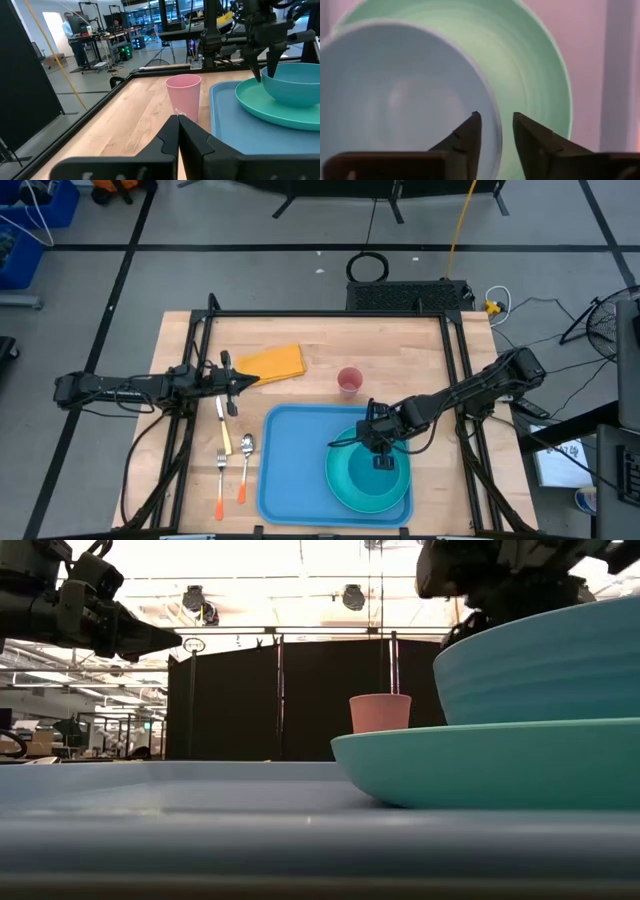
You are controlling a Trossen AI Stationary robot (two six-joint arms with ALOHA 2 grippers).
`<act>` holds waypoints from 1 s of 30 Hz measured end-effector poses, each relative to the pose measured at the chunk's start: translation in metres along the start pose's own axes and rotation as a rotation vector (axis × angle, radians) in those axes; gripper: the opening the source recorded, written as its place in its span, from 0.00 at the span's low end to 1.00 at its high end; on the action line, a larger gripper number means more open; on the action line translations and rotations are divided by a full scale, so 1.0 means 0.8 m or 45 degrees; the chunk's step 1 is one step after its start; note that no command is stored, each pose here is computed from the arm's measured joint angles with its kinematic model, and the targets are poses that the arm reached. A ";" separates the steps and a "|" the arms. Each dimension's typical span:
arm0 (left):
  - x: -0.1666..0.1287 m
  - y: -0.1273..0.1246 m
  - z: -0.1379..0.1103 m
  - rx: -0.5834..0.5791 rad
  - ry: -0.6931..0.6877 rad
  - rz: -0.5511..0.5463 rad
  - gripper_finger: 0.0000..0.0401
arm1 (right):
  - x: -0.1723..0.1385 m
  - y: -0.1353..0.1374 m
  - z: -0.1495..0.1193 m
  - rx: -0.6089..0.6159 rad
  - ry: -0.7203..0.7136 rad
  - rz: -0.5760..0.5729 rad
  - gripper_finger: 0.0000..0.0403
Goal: Set up tray
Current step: Put the pink cup on the tray to the top left of the blue plate
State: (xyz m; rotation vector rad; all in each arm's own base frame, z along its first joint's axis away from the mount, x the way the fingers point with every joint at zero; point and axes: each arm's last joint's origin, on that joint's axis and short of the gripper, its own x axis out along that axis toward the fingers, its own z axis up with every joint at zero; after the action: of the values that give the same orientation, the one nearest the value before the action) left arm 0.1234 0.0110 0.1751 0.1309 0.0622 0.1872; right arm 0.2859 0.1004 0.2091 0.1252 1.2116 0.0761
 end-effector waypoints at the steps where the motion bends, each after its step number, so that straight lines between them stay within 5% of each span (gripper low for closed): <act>1: 0.000 0.000 0.000 -0.001 0.002 0.000 0.02 | -0.005 -0.002 0.001 0.002 -0.017 0.004 0.29; 7: 0.000 0.000 -0.001 -0.031 0.007 -0.002 0.02 | -0.053 -0.018 0.006 -0.083 -0.200 0.007 0.38; 13: 0.000 0.000 -0.001 -0.048 0.008 -0.002 0.02 | -0.112 -0.071 0.021 0.047 -0.500 -0.257 0.40; 18: 0.000 0.000 -0.002 -0.051 0.018 -0.003 0.02 | -0.126 -0.119 0.018 0.107 -0.424 -0.326 0.40; 30: 0.000 -0.001 -0.005 -0.052 0.049 -0.006 0.02 | -0.111 -0.163 0.042 0.024 -0.355 -0.368 0.37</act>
State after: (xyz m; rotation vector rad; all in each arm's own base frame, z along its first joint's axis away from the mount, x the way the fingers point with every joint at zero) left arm 0.1232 0.0109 0.1713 0.0864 0.0969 0.1860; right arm 0.2853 -0.0415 0.2857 -0.0236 0.9418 -0.1998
